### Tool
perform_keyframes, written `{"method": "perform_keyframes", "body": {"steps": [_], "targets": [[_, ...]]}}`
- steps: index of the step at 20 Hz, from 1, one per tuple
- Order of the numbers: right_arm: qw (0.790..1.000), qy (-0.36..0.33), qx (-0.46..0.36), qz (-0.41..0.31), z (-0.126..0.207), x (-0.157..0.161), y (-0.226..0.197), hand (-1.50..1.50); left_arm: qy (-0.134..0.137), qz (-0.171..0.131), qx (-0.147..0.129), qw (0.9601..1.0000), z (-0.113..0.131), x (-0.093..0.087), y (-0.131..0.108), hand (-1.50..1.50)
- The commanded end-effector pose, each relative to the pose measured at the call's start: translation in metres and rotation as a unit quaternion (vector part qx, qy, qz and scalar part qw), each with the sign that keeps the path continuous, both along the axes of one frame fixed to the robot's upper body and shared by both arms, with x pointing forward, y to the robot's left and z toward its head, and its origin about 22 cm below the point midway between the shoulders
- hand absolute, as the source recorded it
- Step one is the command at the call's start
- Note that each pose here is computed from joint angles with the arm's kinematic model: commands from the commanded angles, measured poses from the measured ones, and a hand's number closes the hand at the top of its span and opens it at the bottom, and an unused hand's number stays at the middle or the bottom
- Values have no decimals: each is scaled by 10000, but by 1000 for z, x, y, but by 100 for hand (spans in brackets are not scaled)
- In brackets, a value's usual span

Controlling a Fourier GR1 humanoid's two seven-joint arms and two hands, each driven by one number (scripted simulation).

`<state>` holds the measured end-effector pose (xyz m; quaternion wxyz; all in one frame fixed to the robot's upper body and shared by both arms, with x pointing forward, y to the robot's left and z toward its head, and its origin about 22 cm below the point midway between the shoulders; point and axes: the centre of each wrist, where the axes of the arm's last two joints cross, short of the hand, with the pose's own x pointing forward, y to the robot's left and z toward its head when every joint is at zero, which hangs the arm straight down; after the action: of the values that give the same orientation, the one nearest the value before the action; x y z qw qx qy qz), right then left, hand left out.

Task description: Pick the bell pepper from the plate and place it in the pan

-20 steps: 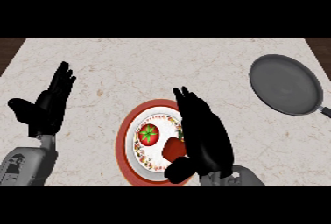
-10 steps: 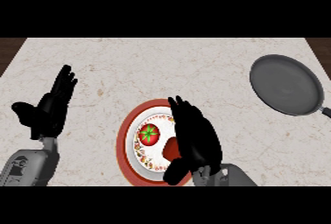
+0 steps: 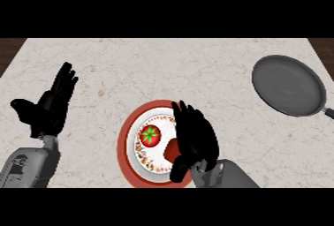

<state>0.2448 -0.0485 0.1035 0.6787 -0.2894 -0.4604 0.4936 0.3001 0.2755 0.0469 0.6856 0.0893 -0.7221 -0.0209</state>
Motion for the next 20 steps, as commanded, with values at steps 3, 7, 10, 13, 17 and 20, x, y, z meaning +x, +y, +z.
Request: {"method": "perform_keyframes", "body": {"steps": [3, 7, 10, 13, 17, 20], "targets": [[9946, 556, -809, -331, -5, 11, -15, -150, -59, 56, 36, 10000, -10, -3, 15, 0], [9947, 609, -777, -292, -7, 1, 16, -150, -58, -5, 13, 10000, -2, 3, 11, 0], [9933, 700, -847, -345, -21, 13, 6, -150, 18, 6, -26, 10000, -16, -14, -4, 0], [9913, 742, -1006, -401, -22, 17, 17, -150, 65, -64, -74, 9999, 14, -1, 0, 0], [9908, 901, -945, -363, -40, 23, 10, -150, 14, -14, -17, 10000, 4, -2, 4, 0], [9891, 1066, -974, -278, -49, 32, 13, -150, 46, -47, -83, 9999, 3, 8, 1, 0]]}}
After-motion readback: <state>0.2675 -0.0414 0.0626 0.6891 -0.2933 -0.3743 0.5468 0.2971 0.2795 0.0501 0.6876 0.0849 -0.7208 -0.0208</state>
